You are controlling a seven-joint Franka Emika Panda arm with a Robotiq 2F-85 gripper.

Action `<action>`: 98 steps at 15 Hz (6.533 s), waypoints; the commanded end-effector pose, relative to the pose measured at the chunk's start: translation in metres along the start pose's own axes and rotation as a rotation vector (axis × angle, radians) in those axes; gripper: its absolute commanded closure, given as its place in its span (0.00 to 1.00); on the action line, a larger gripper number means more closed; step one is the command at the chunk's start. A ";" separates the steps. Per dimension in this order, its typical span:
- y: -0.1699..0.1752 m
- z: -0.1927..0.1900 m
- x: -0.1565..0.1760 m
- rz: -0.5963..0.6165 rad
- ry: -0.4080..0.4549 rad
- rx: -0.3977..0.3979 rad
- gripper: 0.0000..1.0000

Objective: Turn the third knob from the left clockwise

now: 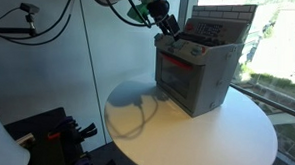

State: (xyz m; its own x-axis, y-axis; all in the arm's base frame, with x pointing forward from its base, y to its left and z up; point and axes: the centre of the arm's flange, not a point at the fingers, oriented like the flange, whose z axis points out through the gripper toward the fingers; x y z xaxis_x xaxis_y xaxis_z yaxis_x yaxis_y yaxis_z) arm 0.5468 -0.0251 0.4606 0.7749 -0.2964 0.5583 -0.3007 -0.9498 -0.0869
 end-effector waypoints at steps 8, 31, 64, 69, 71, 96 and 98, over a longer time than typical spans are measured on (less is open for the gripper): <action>-0.009 0.015 0.017 0.009 0.025 0.002 0.00; -0.027 0.030 0.028 -0.008 0.023 0.014 0.28; -0.018 0.040 0.035 0.019 0.018 0.003 0.42; -0.016 0.038 0.036 0.024 0.021 0.003 0.12; -0.020 0.038 0.035 0.019 0.021 0.007 0.09; -0.032 0.044 0.040 0.015 0.021 0.013 0.95; -0.034 0.042 0.040 0.019 0.023 0.017 1.00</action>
State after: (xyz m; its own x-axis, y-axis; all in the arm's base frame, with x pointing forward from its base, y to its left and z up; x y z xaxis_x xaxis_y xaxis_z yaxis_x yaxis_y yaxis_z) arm 0.6026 -0.0073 0.4453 0.7690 -0.2971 0.5661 -0.2885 -0.9514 -0.1074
